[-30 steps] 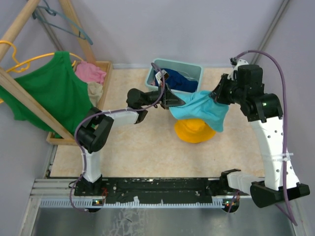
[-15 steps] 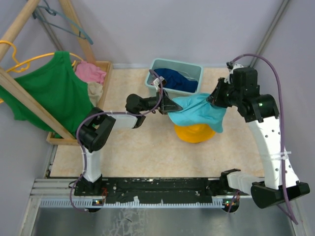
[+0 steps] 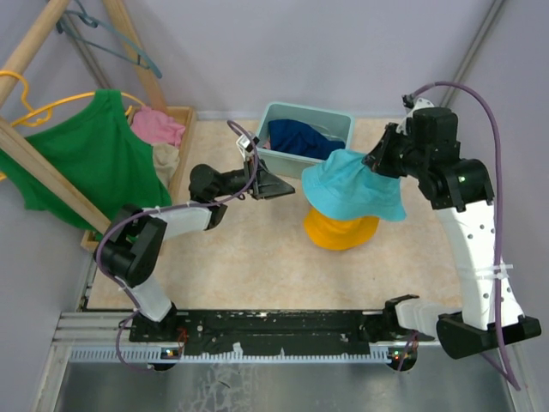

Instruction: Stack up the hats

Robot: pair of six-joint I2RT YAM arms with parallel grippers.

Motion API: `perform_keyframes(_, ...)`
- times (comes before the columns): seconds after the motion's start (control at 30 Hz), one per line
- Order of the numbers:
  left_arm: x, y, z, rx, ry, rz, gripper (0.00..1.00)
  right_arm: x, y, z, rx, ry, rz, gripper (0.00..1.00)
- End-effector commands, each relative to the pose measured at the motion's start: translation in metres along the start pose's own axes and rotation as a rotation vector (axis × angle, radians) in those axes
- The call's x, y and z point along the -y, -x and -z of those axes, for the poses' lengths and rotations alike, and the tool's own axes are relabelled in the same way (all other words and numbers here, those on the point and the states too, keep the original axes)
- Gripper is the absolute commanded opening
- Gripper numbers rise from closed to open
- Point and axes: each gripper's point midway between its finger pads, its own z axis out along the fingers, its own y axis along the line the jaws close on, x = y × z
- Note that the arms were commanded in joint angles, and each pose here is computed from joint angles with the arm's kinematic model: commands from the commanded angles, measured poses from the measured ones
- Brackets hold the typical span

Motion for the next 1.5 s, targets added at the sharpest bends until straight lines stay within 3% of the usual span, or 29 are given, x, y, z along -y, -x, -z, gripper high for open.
perform_keyframes(0.0,0.001,-0.016,0.003,-0.004,-0.003,-0.010,0.39,-0.014,-0.014,-0.004,-0.031,0.029,0.006,0.00)
perform_keyframes(0.47,-0.023,-0.036,0.015,-0.001,0.044,0.030,0.42,-0.004,-0.056,-0.021,-0.130,-0.036,0.044,0.01)
perform_keyframes(0.93,-0.070,-0.040,0.009,0.004,0.106,0.091,0.47,-0.005,-0.055,-0.018,-0.112,-0.029,0.032,0.29)
perform_keyframes(1.47,-0.118,-0.030,0.002,-0.004,0.276,0.042,0.51,-0.011,-0.046,-0.013,-0.088,-0.012,0.026,0.33)
